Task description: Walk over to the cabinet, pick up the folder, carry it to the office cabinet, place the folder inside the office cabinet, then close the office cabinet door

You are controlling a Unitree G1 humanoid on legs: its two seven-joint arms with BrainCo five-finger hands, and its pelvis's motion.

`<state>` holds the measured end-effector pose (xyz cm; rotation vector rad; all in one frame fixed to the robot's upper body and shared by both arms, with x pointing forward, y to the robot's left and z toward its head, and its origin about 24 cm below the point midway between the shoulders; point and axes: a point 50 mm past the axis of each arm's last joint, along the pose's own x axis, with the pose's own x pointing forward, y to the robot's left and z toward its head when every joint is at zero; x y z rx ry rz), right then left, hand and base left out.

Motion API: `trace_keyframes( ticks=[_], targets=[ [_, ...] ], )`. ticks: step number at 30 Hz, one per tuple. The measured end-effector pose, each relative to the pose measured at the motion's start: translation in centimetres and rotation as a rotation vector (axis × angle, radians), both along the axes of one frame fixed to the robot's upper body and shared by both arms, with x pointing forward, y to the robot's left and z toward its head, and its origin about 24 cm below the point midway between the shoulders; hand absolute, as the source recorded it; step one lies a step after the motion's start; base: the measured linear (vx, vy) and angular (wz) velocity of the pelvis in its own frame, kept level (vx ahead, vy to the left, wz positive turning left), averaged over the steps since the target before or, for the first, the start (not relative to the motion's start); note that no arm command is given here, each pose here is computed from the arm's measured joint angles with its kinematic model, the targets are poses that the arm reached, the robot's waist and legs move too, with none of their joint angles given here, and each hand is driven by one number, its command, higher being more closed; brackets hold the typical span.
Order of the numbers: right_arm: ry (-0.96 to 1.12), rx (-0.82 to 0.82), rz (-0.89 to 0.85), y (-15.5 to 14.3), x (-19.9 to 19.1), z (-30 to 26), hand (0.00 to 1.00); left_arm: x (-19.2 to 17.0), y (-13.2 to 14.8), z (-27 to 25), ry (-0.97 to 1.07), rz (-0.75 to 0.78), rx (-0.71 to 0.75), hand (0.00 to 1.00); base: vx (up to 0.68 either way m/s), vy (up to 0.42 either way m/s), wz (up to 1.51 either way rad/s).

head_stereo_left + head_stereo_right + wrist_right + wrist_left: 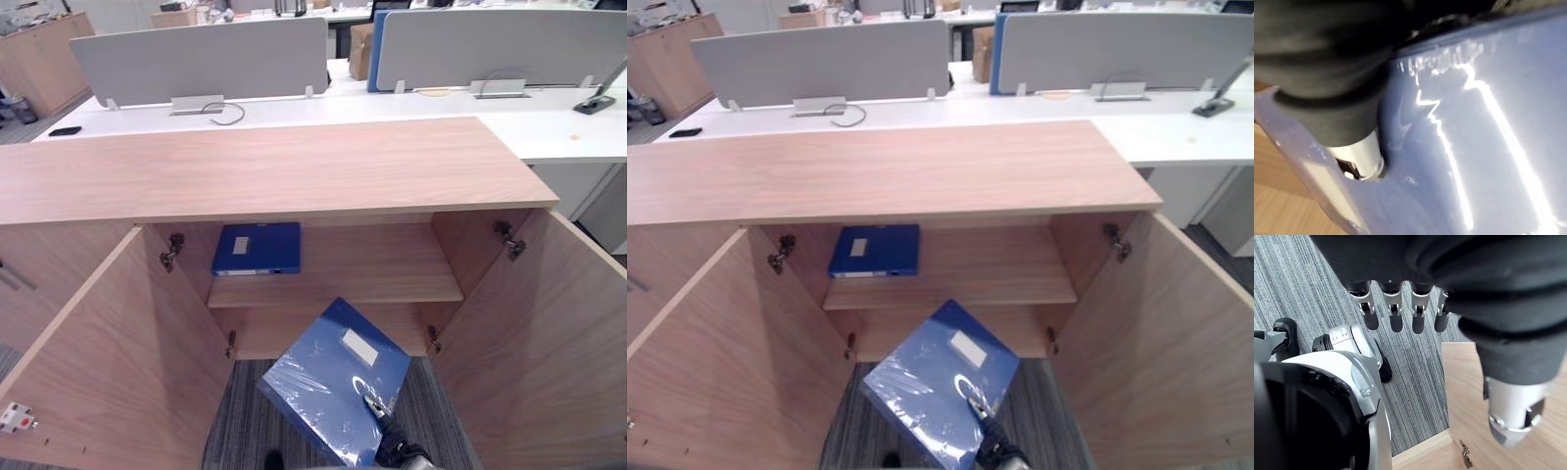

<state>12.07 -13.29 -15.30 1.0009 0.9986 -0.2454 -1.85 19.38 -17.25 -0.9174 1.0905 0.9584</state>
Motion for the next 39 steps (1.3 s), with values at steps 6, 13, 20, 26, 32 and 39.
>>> trace_keyframes(
  ticks=[6,13,20,26,32,39],
  targets=[
    [0.014,-0.014,-0.122,-1.0,1.0,0.2,1.00,2.1,-0.1,0.0,-0.049,0.029,0.006,0.00,0.04,-0.008,0.07],
    [-0.134,0.023,-0.273,-2.0,4.1,2.2,1.00,3.2,-0.1,0.2,-0.084,0.048,0.011,0.00,-0.02,0.057,-0.10],
    [-0.135,0.003,-0.374,-2.8,3.8,2.3,1.00,2.2,-0.6,0.1,-0.061,0.135,0.005,0.00,0.06,0.154,-0.36],
    [-0.155,0.062,-0.426,-1.5,4.6,2.8,1.00,1.5,0.0,0.0,-0.007,0.042,0.034,0.00,0.24,0.215,-0.18],
    [-0.080,-0.017,-0.445,-3.7,2.7,1.6,1.00,1.0,-1.3,-0.2,0.024,-0.019,0.004,0.00,0.21,0.200,-0.34],
    [-0.113,0.015,-0.426,-2.7,3.4,2.1,1.00,1.3,-1.4,-0.2,0.030,-0.101,0.003,0.00,0.08,0.115,-0.02]
  ],
)
